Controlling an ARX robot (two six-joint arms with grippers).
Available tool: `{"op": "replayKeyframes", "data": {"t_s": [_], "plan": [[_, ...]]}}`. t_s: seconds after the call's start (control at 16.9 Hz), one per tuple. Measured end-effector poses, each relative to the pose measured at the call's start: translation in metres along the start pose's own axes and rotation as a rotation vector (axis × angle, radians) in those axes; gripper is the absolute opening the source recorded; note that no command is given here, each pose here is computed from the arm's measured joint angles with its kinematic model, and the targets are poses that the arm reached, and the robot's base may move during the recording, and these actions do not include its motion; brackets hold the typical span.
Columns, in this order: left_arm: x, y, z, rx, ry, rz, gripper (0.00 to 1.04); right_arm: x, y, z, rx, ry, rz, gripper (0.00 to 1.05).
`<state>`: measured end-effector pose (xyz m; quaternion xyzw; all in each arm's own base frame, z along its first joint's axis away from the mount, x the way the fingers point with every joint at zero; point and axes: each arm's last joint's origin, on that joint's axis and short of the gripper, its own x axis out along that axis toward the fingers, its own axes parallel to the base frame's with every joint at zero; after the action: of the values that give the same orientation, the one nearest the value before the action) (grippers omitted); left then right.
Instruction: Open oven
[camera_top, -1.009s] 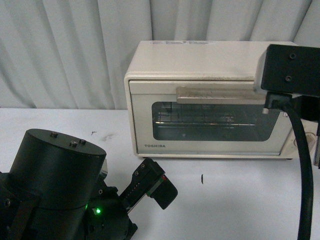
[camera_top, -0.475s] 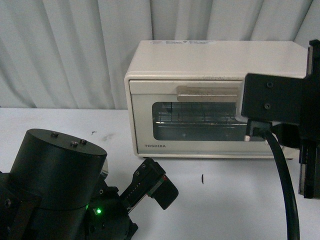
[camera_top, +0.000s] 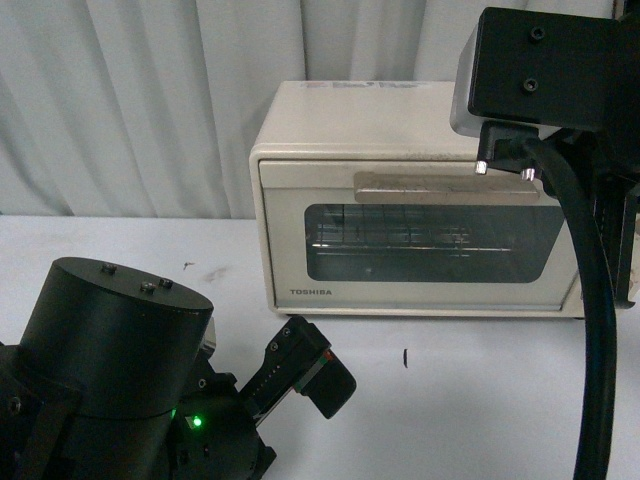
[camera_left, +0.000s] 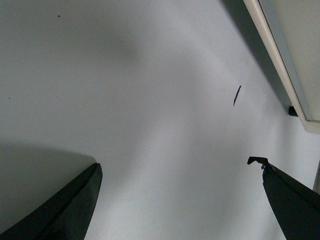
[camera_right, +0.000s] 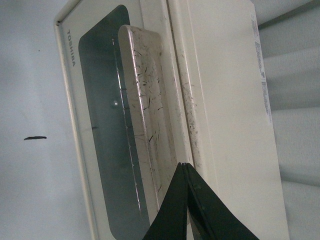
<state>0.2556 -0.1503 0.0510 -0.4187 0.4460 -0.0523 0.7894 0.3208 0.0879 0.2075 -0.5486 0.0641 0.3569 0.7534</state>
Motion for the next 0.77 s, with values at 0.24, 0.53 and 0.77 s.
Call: {"op": "replayKeyframes", "data": {"t_s": [0.24,0.53,0.77], "plan": [[0.000,0.000,0.000,0.000,0.000,0.000,0.98,0.010,-0.003,-0.011,0.012,0.016,0.039,0.02],[0.000,0.000,0.000,0.000,0.000,0.000,0.98,0.024,-0.008,-0.014,0.017,0.007,0.056,0.02],[0.000,0.000,0.000,0.000,0.000,0.001,0.98,0.029,-0.008,-0.008,0.016,-0.012,0.077,0.02]]}}
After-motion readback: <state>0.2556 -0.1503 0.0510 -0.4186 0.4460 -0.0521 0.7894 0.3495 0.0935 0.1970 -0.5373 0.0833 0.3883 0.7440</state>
